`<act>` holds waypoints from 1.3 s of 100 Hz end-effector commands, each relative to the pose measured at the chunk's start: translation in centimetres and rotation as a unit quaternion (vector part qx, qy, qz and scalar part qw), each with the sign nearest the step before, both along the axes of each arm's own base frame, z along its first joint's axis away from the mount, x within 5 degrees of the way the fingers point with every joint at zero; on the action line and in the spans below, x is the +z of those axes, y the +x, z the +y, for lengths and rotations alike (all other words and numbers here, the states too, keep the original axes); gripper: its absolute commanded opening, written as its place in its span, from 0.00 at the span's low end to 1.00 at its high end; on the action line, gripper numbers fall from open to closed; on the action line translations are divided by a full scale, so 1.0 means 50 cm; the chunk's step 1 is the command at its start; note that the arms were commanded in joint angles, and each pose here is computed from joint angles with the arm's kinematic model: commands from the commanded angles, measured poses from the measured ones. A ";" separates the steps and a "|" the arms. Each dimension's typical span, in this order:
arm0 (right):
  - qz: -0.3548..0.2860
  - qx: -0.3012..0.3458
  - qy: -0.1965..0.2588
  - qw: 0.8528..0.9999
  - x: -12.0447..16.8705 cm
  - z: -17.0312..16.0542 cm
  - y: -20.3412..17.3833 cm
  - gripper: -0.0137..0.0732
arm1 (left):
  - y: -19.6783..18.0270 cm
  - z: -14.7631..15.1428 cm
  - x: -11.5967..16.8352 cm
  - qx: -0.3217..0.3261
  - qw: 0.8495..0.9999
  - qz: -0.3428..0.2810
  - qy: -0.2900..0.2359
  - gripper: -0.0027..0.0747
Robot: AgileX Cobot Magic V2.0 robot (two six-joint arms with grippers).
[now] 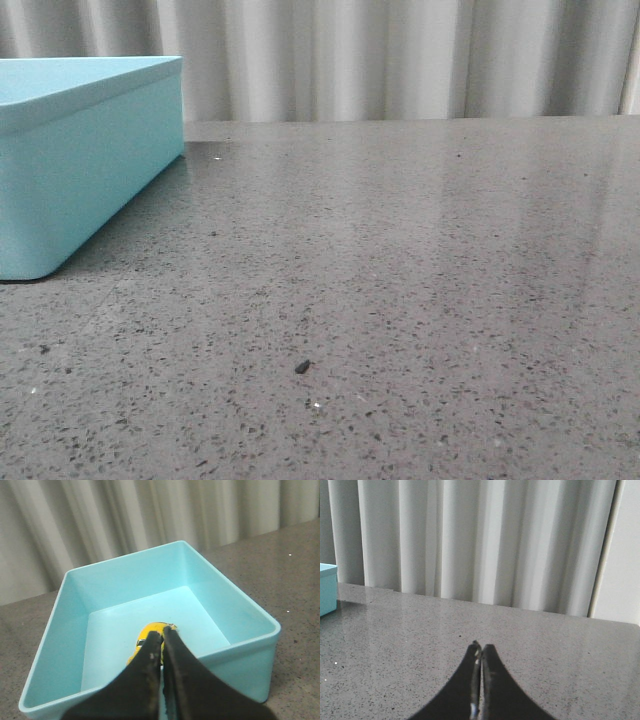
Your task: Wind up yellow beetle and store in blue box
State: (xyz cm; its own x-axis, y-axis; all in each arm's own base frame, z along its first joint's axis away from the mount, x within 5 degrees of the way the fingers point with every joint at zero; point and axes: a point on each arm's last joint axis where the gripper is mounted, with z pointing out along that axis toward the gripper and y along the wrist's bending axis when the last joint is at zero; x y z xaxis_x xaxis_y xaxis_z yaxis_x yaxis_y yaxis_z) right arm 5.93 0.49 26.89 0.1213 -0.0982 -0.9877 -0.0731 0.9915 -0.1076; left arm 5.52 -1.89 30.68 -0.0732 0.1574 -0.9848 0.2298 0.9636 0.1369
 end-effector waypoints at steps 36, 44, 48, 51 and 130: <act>-0.054 0.010 0.003 0.998 0.018 0.004 0.000 0.09 | -0.002 0.006 0.011 0.017 0.999 -0.045 -0.020 0.01; -0.054 0.010 0.003 0.998 0.018 0.004 0.000 0.09 | -0.002 0.006 0.011 0.017 0.999 -0.045 -0.020 0.01; -0.054 0.010 0.003 0.998 0.018 0.004 0.000 0.09 | -0.002 0.006 0.011 0.017 0.999 -0.045 -0.020 0.01; -0.054 0.010 0.003 0.998 0.018 0.004 0.000 0.09 | -0.002 0.006 0.011 0.017 0.999 -0.045 -0.020 0.01; -0.054 0.010 0.003 0.998 0.018 0.004 0.000 0.09 | 0.002 0.007 -0.004 0.020 0.999 -0.036 -0.010 0.01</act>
